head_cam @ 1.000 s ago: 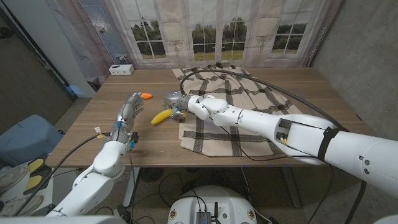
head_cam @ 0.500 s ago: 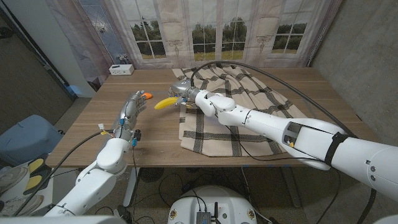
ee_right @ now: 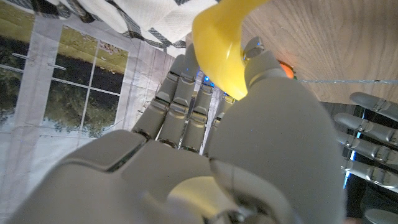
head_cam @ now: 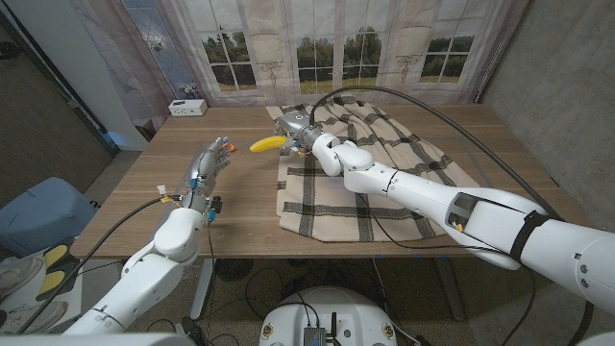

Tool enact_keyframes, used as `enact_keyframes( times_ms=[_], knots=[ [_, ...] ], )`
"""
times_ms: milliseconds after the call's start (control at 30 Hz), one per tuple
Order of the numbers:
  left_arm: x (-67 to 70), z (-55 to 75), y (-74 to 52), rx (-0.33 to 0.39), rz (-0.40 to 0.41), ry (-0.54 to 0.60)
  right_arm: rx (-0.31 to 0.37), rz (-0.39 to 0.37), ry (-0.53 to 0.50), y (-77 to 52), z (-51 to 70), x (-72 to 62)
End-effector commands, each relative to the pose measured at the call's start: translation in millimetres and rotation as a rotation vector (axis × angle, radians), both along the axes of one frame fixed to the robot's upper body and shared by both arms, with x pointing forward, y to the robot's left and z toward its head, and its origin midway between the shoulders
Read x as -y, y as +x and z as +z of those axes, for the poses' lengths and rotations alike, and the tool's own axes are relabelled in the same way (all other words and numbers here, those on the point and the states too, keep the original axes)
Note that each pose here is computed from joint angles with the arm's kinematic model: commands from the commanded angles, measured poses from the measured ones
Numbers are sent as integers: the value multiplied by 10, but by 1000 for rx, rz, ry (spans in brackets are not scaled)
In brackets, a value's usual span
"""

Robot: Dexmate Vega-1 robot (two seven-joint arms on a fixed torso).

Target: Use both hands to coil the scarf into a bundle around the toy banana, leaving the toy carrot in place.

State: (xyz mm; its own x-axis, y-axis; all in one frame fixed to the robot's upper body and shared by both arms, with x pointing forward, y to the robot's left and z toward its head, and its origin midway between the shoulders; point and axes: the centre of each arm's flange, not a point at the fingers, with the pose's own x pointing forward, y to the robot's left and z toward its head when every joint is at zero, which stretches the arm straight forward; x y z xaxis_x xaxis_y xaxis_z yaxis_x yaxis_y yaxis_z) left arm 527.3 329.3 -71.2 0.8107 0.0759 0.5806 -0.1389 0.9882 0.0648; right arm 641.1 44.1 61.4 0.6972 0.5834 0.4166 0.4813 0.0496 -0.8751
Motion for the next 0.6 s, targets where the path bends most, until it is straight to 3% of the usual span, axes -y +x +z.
enact_keyframes(
  times_ms=[33, 600],
  knots=[
    [62, 36, 40, -3, -14, 14, 42, -99, 112, 41, 151, 347],
    [99, 47, -43, -3, -12, 29, 49, -199, 241, 77, 182, 717]
  ],
)
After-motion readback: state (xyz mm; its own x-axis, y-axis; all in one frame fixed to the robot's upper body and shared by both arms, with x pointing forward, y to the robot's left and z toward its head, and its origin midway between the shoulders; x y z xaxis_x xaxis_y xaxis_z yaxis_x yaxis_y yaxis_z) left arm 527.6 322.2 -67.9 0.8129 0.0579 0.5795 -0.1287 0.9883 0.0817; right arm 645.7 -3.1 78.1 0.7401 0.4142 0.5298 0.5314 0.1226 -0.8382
